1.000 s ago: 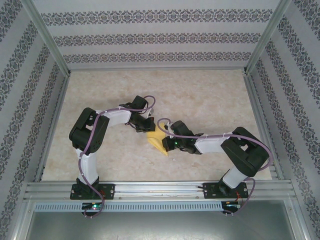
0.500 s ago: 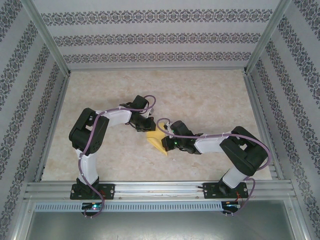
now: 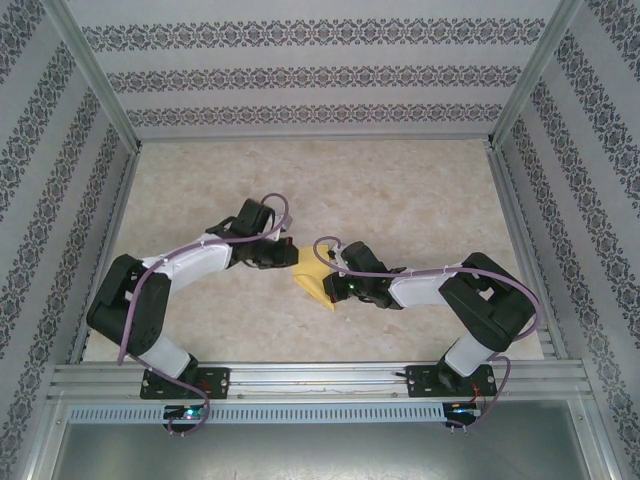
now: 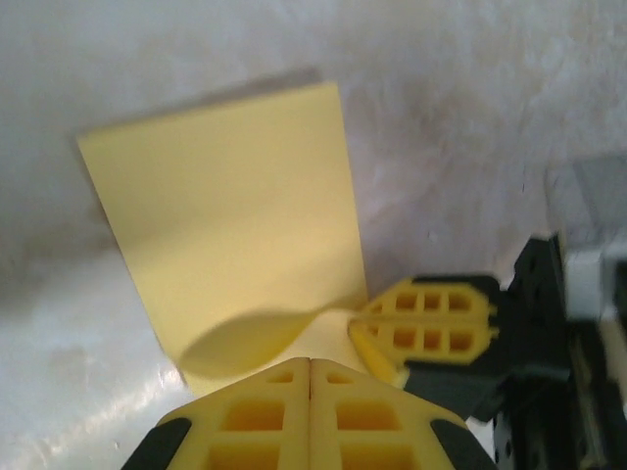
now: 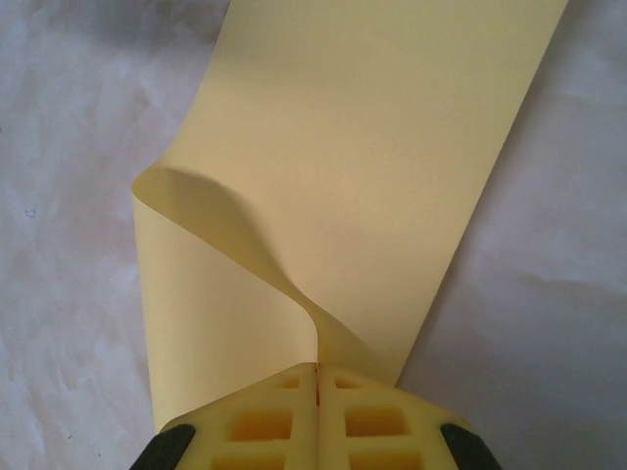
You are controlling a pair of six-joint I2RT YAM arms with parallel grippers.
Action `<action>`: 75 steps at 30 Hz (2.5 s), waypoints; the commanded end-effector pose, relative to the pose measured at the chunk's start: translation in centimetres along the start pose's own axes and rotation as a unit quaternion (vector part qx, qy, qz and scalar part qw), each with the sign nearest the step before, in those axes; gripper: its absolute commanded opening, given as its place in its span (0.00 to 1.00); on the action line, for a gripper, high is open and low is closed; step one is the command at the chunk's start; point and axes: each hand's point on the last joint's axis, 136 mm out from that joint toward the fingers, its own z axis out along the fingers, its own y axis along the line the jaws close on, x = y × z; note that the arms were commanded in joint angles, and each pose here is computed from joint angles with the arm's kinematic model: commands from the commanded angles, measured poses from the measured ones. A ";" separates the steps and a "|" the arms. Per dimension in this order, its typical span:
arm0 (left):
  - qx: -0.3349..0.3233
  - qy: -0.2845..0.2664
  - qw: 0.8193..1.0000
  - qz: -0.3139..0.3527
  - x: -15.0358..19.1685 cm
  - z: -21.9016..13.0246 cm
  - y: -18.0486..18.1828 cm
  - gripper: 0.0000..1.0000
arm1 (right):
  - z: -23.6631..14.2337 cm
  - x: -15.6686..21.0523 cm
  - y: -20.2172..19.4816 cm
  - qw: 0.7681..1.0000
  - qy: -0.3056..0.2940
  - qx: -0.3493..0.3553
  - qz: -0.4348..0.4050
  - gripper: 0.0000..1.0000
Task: Fold a paper plane with a square sheet of paper (fold left side to right side)
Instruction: Third fold the triangle at the center of the table.
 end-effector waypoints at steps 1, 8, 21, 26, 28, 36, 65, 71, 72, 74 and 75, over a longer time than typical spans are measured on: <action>0.072 -0.017 0.997 -0.004 0.3 -0.6 -2.0 0.04 | 0.5 3.6 -1.7 0.998 0.056 0.023 0.009 0.00; 0.109 -0.001 0.994 -0.017 1.7 0.8 -2.6 0.04 | 0.8 3.9 -1.9 0.998 0.062 0.023 0.010 0.00; 0.101 0.016 0.994 -0.032 2.3 3.2 -1.4 0.04 | 0.8 3.8 -1.9 0.998 0.062 0.025 0.010 0.00; 0.096 0.022 0.994 -0.039 2.7 3.8 -0.8 0.04 | 0.9 3.8 -1.9 0.998 0.063 0.026 0.010 0.00; 0.094 0.025 0.994 -0.040 2.9 4.1 -0.6 0.04 | 0.9 3.9 -1.9 0.998 0.064 0.027 0.009 0.00; 0.082 0.032 0.995 -0.049 3.4 4.9 0.5 0.03 | 0.9 3.9 -2.0 0.997 0.066 0.029 0.009 0.00; 0.034 0.045 0.996 -0.067 4.7 6.2 3.3 0.02 | 0.6 3.2 -1.7 0.998 0.060 0.027 0.007 0.04; 0.002 0.061 0.994 -0.086 6.4 6.4 5.1 0.00 | -0.3 0.7 -0.5 0.999 0.039 0.013 -0.001 0.10; -0.001 0.064 0.994 -0.089 6.6 6.4 5.3 0.00 | -0.5 0.2 -0.2 0.999 0.036 0.010 -0.004 0.11; -0.006 0.066 0.993 -0.094 7.0 6.5 5.7 0.00 | -0.9 -0.8 0.1 1.000 0.028 0.008 -0.010 0.13; -0.009 0.068 0.993 -0.096 7.1 6.5 5.8 0.00 | -1.2 -1.4 0.3 1.000 0.024 0.007 -0.012 0.15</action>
